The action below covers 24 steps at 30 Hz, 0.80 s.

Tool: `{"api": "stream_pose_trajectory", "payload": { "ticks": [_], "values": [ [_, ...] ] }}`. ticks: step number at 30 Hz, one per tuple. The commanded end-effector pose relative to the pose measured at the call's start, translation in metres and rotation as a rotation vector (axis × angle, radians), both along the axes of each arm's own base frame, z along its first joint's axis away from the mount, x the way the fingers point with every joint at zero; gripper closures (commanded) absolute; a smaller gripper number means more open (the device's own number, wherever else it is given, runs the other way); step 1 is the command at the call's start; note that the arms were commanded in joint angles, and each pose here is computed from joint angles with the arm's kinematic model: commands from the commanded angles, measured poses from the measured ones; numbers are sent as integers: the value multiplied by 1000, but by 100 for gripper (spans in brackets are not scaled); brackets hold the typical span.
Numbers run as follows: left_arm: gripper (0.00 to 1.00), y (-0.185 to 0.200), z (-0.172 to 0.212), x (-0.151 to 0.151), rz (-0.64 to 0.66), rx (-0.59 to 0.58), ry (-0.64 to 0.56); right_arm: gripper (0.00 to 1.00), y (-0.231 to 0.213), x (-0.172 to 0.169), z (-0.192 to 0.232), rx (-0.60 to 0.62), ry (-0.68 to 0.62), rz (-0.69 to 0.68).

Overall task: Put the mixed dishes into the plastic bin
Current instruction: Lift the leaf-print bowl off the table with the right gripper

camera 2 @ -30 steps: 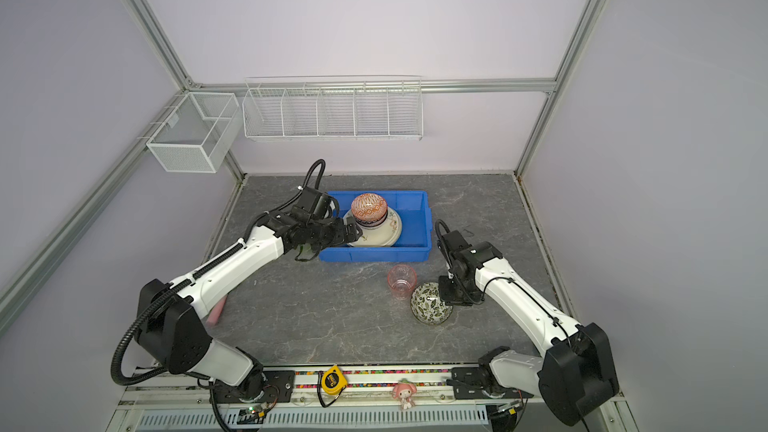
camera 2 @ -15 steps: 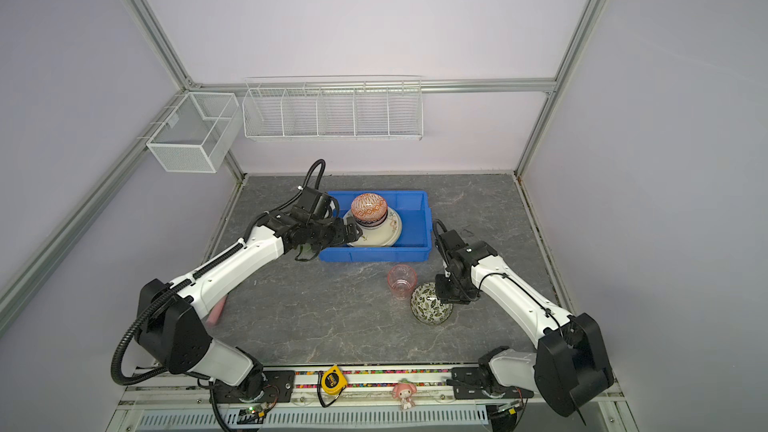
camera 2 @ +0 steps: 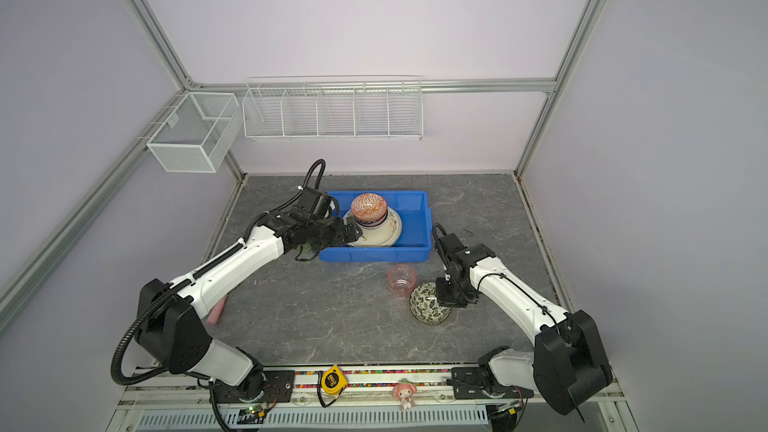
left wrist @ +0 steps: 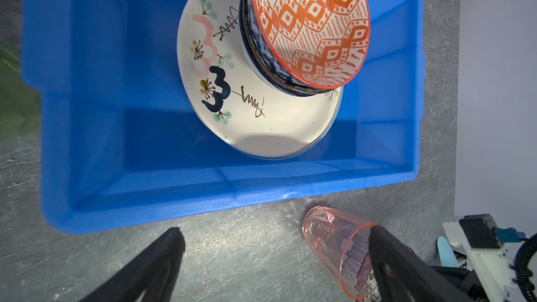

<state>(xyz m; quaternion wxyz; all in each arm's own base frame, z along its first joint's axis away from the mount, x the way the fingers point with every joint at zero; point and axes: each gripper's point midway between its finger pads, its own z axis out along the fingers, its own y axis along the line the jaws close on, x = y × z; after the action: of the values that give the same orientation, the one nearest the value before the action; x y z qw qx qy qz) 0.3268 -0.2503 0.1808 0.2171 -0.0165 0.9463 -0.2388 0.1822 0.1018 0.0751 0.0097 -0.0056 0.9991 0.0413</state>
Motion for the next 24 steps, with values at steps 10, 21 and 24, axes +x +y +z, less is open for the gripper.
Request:
{"api": "stream_pose_trajectory", "payload": {
  "ticks": [10, 21, 24],
  "values": [
    [1, -5, 8, 2, -1, -17, -7, 93, -7, 1, 22, -21, -42, -4],
    [1, -24, 22, -10, -85, -36, 5, 93, -14, 3, 47, -21, -78, -5],
    [1, -34, 30, -15, -110, -44, -6, 93, -15, 4, 53, -22, -84, -2]
  ]
}}
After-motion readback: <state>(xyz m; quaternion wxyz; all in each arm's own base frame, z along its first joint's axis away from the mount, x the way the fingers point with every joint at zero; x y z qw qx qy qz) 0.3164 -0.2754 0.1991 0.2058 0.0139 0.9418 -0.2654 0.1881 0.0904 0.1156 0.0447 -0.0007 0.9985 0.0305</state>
